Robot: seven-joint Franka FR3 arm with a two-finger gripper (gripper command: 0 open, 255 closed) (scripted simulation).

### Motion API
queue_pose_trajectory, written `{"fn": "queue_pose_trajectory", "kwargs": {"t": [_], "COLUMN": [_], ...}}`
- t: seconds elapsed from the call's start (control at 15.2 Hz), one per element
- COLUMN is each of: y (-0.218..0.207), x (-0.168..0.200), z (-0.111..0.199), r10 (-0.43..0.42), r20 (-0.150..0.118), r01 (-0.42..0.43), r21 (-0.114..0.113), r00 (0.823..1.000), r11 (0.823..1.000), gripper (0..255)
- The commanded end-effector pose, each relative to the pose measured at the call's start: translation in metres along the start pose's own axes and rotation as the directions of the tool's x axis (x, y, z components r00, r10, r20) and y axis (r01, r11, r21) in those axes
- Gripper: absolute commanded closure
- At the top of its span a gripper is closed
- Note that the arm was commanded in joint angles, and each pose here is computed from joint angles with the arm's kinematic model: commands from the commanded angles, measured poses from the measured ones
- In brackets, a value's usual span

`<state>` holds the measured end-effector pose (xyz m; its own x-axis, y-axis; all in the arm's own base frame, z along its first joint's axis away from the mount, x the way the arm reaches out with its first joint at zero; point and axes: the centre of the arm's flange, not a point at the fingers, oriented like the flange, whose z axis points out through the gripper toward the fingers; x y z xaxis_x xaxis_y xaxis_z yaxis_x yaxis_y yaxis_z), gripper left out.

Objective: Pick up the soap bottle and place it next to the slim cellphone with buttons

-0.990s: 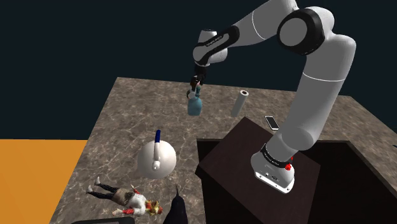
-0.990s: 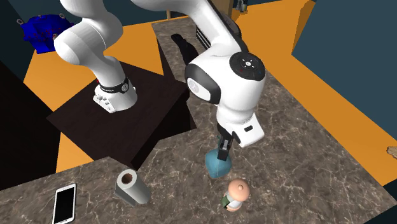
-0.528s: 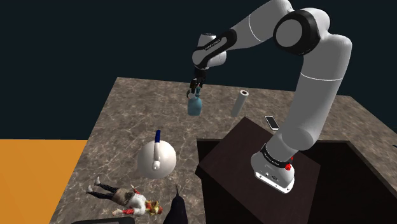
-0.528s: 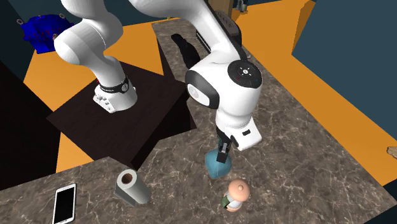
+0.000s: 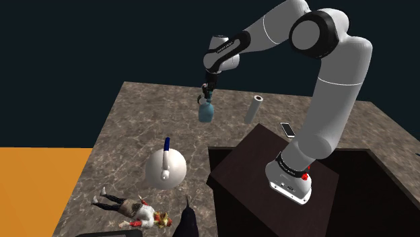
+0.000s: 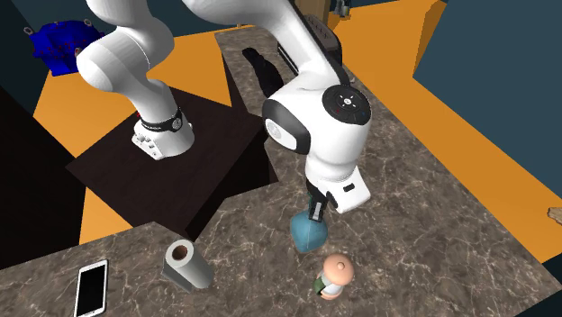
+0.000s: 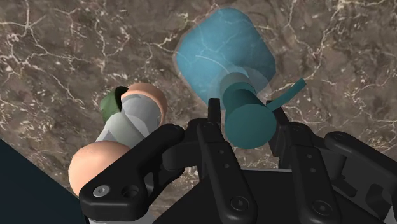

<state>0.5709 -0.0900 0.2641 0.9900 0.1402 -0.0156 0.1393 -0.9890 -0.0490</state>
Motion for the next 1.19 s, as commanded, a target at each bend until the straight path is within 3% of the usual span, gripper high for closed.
{"fn": "queue_pose_trajectory", "kwargs": {"t": [0.0,0.26,1.12], "y": [0.000,0.000,-0.003], "x": [0.000,0.000,-0.001], "z": [0.000,0.000,-0.069], "r10": [0.000,0.000,0.000], "r20": [0.000,0.000,0.000], "r01": [0.000,0.000,0.000], "r21": [0.000,0.000,0.000], "r00": [1.000,1.000,1.000], "r11": [1.000,1.000,1.000], "gripper": [255,255,255]}}
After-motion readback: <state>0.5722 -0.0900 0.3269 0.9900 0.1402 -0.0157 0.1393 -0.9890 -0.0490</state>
